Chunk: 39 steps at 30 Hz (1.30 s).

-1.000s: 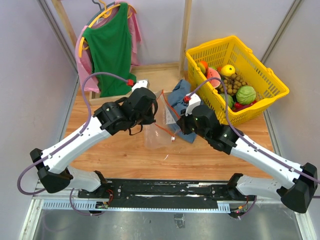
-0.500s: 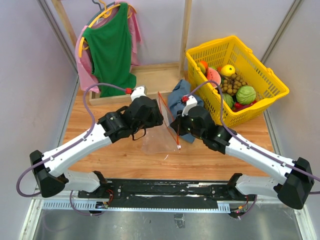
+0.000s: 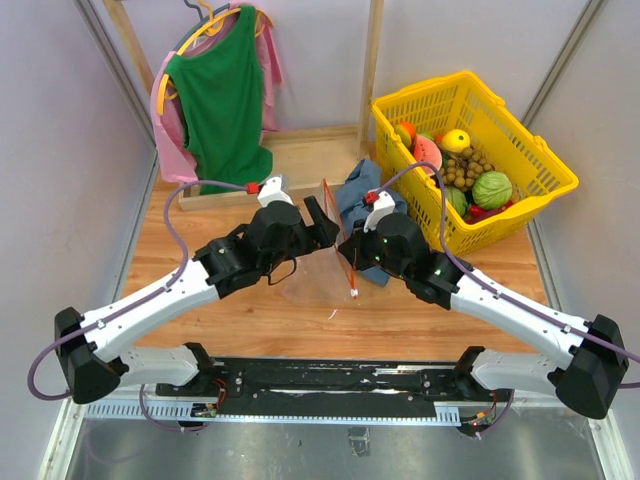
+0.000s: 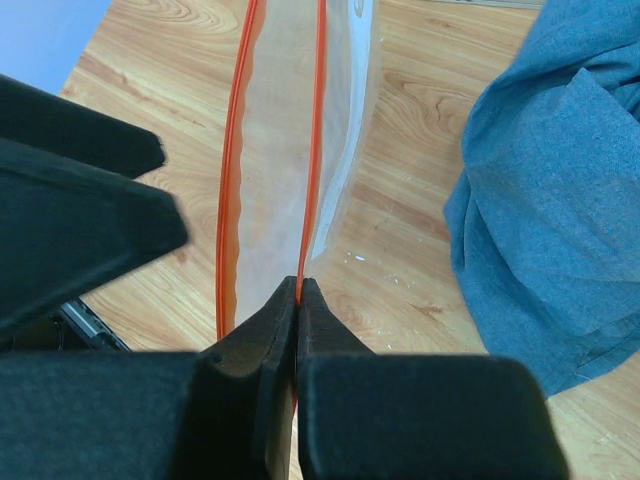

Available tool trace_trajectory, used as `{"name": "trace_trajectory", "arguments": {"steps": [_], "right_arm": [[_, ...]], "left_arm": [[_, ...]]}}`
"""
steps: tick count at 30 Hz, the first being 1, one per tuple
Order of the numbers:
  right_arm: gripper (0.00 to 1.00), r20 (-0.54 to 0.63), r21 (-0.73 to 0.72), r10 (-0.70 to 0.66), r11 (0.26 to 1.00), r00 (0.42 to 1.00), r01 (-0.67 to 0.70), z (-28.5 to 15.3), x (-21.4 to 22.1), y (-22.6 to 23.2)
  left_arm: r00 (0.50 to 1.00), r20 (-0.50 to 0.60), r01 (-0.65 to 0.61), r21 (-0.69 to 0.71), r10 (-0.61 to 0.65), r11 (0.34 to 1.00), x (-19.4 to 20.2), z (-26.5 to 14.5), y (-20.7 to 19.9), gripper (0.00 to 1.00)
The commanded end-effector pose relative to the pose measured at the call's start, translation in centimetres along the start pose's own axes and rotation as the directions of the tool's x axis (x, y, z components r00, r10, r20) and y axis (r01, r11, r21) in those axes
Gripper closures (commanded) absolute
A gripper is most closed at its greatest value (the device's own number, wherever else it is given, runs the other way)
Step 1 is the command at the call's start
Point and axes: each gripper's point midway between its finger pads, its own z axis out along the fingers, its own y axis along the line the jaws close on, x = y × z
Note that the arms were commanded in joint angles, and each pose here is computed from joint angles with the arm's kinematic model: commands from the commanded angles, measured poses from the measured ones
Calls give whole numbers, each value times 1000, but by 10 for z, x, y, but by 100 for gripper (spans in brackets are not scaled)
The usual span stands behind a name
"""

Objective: Place the food in the zip-top bag and seal the zipper
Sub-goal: Open the zipper of the food storage bag.

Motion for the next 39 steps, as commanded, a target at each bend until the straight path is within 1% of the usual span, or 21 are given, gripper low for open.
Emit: {"name": "trace_trajectory", "arguments": {"steps": [1,5,7,12,15,17,23,25,28,32,35,39], "right_arm": [[99,29,-26,15,1000,999,-14,-2,-4,9],[99,35,-30,8,1000,999,-7,-3,-6,12],[99,36,-25,2,1000,999,-1,-4,-6,11],[99,38,-10,-16,1000,999,17,-5,-7,8],[99,41,-7,-20,1000,999,20,-6,-8,8],[99,37,-7,-19,1000,999,20,-5,-8,8],[99,23,-18,-15,1000,1000,16,-2,-5,10],[99,24,-13,-10,1000,1000,11,-2,-3,9],[99,29,14,-23,1000,999,22,-3,-4,3],[99,45,87,-59,995,997,55,-10,-8,-12],[99,41,143,-91,986,995,84,-17,-11,-27],[99,-19,229,-107,967,994,109,-24,-7,-57]], "left_arm": [[999,1,41,26,-41,999,5,15,-14,12],[999,27,34,-72,-32,997,7,24,5,16],[999,40,24,-106,-20,994,8,26,13,20],[999,33,0,-125,4,992,9,27,18,32],[999,27,-20,-142,24,990,11,28,22,41],[999,17,-28,-144,31,989,15,31,23,45],[997,-51,-64,-169,56,984,33,43,26,45],[996,-64,-75,-181,64,981,36,46,28,46],[994,-70,-92,-186,80,978,35,43,29,56],[991,-60,-133,-203,123,970,24,33,33,74],[985,-68,-173,-225,161,959,16,23,37,83],[971,-108,-233,-248,212,940,6,6,39,90]]}}
